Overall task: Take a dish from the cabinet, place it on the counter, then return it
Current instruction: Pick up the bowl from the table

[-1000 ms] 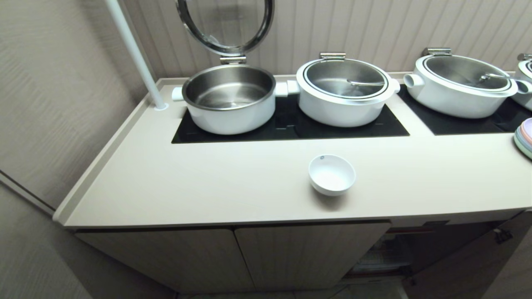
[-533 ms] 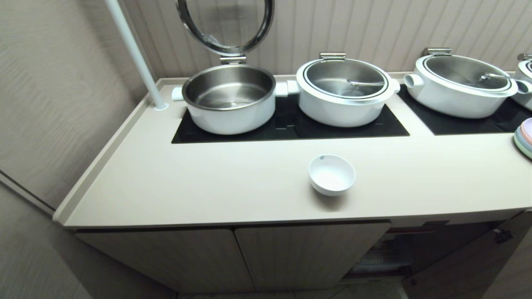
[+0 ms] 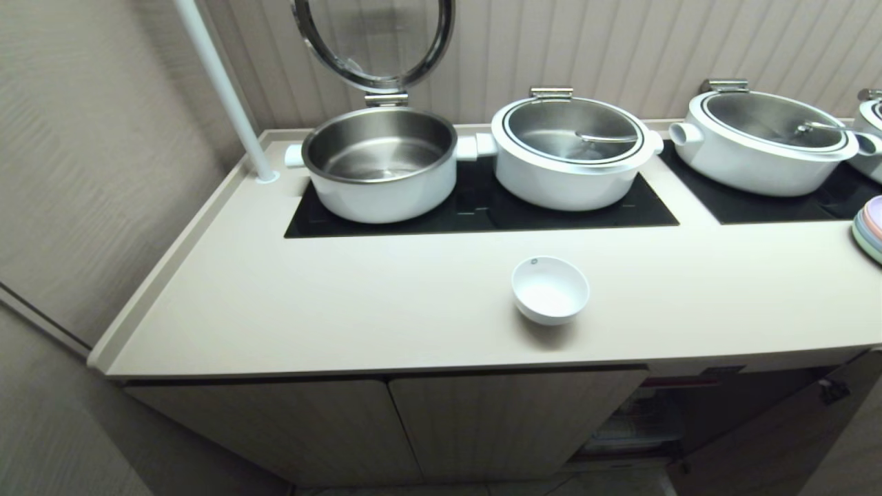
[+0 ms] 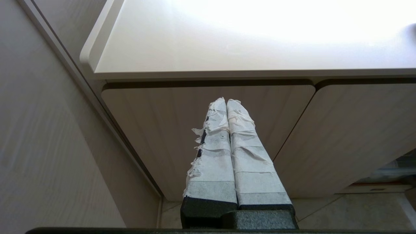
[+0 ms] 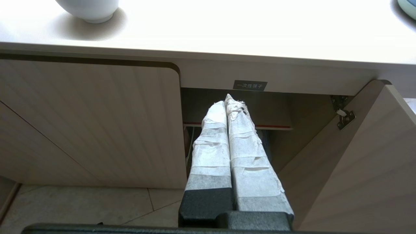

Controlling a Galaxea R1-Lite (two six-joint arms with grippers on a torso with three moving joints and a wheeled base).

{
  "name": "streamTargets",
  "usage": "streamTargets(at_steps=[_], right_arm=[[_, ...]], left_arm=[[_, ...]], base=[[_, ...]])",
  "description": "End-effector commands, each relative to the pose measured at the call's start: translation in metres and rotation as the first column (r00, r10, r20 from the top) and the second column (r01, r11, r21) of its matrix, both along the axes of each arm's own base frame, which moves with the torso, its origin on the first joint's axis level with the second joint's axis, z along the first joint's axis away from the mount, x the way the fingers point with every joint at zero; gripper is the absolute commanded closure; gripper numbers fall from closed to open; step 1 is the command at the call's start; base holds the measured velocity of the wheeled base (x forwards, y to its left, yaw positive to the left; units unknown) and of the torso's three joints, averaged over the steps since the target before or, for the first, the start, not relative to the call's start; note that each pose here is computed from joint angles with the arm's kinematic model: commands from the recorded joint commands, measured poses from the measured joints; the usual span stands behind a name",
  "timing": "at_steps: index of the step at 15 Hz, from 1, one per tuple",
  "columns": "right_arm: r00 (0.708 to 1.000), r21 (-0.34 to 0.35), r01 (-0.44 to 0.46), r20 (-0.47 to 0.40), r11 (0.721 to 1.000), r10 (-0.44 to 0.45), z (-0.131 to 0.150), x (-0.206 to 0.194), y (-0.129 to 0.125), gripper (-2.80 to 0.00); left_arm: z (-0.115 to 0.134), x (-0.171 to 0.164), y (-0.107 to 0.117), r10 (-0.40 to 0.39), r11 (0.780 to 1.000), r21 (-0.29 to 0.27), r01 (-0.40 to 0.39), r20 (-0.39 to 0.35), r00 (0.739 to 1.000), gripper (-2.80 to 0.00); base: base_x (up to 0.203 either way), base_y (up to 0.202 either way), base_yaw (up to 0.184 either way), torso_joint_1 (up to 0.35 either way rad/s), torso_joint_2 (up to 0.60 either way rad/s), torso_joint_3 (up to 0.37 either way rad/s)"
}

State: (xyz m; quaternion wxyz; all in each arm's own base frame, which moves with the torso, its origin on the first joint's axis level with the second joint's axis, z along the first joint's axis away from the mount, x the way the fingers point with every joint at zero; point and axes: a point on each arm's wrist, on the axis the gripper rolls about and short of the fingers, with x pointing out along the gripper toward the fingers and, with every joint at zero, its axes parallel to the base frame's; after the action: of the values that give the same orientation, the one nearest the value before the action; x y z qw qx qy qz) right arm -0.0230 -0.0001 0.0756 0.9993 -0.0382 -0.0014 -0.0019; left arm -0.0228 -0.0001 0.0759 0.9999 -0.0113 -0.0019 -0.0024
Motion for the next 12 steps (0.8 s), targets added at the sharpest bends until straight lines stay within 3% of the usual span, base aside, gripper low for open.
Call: streamTargets(at_steps=[1, 12], right_arm=[[1.000, 0.003, -0.001, 0.000, 1.000, 0.001, 0.0004, 0.0000, 0.0000, 0.00], [1.000, 0.010, -0.002, -0.009, 1.000, 0.002, 0.0000, -0.0002, 0.0000, 0.00]], left_arm=[[0.0000, 0.0000, 0.0000, 0.000, 1.000, 0.000, 0.000, 0.001, 1.000, 0.00], [0.0000, 0.0000, 0.0000, 0.000, 1.000, 0.000, 0.000, 0.001, 1.000, 0.00]], base=[[0.000, 0.000, 0.000, 0.000, 0.00, 0.000], [0.000, 0.000, 0.000, 0.000, 0.00, 0.000]])
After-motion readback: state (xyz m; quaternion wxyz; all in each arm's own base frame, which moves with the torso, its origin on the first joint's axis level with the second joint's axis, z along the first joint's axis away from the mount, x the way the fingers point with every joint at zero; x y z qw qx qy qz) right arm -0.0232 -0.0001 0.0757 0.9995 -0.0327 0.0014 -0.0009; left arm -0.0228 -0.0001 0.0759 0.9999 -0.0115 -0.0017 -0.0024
